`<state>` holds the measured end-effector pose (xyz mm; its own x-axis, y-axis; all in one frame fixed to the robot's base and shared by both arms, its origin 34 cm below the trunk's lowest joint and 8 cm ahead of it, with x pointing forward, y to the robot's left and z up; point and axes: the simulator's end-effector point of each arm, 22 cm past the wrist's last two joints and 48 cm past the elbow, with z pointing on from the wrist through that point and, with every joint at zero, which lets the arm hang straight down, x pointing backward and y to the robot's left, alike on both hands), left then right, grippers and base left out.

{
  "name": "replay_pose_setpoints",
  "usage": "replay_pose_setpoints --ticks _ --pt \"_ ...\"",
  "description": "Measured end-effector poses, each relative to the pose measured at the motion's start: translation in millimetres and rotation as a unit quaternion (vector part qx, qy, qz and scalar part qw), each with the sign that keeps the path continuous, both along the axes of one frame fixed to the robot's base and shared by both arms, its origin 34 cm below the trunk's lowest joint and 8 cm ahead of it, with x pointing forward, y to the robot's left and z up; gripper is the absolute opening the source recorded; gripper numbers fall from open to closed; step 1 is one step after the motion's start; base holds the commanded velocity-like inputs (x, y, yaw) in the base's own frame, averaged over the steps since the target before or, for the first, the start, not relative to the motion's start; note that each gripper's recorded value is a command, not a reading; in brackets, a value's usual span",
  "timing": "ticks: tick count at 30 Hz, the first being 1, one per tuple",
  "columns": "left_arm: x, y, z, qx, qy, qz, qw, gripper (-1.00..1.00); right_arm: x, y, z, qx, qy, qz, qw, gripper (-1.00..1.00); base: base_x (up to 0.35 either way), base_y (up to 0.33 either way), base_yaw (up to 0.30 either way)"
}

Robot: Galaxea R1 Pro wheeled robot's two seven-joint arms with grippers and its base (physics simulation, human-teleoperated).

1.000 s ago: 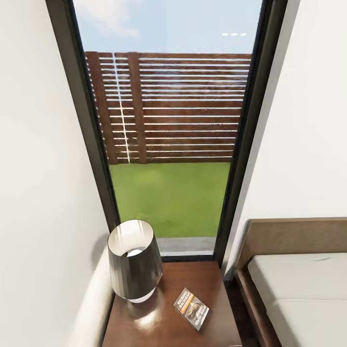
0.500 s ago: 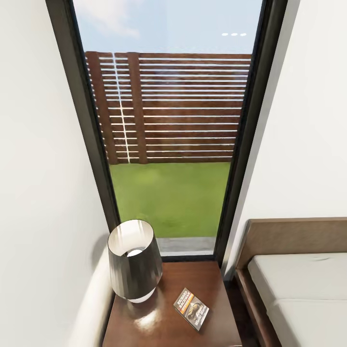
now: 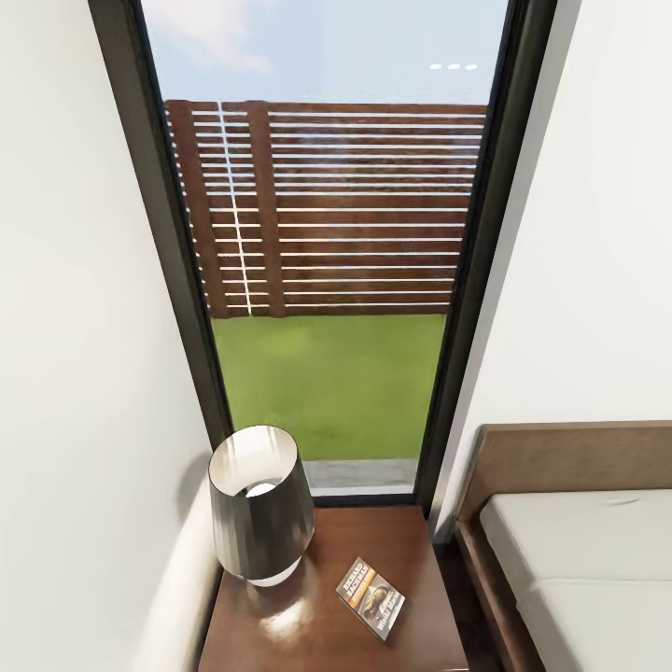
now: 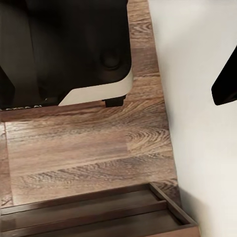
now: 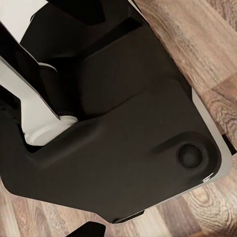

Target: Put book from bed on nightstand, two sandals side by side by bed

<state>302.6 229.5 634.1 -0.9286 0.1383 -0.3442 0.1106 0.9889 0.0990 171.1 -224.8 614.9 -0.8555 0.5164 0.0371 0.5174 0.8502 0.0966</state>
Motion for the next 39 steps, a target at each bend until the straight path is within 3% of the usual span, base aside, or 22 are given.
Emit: replay_pose_setpoints --ticks 39 --pt "0.1 -0.4 0.0 0.000 0.000 0.000 1.0000 1.00 0.1 0.1 0.0 0.000 0.000 0.000 1.0000 1.00 0.000 0.000 0.000"
